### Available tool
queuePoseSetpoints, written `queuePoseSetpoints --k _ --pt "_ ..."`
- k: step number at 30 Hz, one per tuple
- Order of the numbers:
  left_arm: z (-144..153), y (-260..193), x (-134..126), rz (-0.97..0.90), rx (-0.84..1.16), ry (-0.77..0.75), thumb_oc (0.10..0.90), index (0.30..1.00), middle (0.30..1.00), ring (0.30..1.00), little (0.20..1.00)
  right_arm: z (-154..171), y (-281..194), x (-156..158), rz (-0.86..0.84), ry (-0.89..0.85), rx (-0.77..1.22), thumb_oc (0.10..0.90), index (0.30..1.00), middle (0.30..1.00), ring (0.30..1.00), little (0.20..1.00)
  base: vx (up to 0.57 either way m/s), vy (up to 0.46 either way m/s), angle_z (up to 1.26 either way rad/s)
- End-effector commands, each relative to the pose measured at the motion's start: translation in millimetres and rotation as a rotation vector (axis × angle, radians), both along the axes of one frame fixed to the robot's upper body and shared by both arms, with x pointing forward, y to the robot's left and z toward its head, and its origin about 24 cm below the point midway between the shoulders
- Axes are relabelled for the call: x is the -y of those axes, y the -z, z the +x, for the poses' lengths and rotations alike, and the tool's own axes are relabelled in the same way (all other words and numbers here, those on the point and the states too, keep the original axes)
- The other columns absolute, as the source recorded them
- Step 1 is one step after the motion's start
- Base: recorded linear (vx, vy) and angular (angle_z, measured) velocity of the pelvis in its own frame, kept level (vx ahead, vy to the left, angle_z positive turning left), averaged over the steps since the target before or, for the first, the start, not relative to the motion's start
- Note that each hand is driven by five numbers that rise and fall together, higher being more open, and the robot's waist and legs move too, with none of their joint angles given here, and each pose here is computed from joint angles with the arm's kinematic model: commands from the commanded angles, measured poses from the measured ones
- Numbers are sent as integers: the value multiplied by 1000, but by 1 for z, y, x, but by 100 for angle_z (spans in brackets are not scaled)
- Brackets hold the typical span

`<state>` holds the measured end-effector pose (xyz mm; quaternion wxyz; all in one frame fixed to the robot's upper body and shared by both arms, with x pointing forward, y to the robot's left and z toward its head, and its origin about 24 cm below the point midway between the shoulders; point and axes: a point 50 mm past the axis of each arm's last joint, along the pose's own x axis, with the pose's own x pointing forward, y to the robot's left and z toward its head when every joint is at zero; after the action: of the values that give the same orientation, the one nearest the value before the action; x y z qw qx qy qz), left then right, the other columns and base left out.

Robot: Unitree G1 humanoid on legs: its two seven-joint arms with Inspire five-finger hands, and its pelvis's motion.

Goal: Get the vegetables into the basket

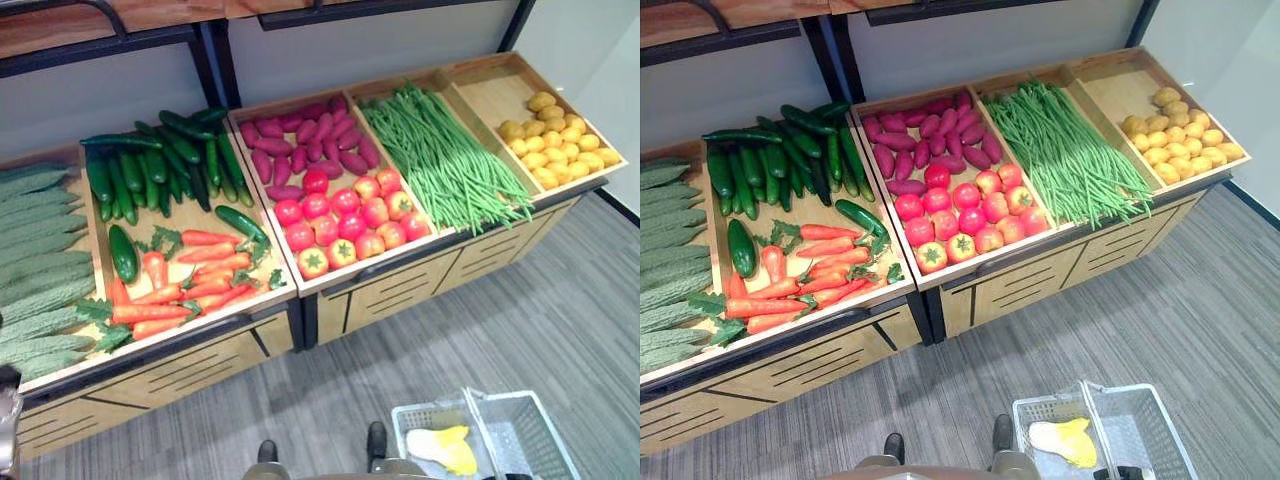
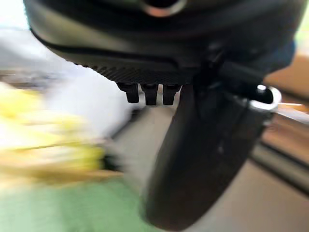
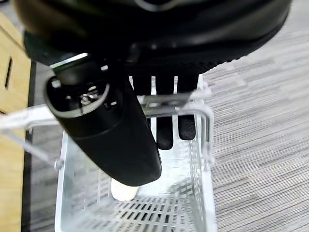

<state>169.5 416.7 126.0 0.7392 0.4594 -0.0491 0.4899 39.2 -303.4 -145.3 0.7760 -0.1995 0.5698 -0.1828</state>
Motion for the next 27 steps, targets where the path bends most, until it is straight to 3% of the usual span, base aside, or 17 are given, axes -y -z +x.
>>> queuePoseSetpoints --k 1,3,6,10,16,27 --pt "22 -36 7 225 -91 112 900 1000 1000 1000 1000 24 -11 17 -64 -16 67 400 300 300 300 300 -11 26 -5" --pt "37 -49 30 285 -152 322 900 1000 1000 1000 1000 32 -15 21 -71 -37 94 400 300 300 300 300 -22 32 -4" --pt "49 -60 39 265 -210 476 900 1000 1000 1000 1000 42 -20 24 -69 -80 127 400 300 300 300 300 -28 35 -5" --pt "63 -48 25 197 -376 500 900 1000 1000 1000 1000 52 -24 25 -63 -133 153 400 300 300 300 300 -13 27 -10" --pt "82 -35 32 198 -604 595 900 1000 1000 1000 1000 59 -27 25 -58 -183 172 400 300 300 300 300 -5 12 -9" --pt "104 -32 47 223 -619 622 900 1000 1000 1000 1000 76 -32 25 -78 -216 198 400 300 300 300 300 -11 8 -1"
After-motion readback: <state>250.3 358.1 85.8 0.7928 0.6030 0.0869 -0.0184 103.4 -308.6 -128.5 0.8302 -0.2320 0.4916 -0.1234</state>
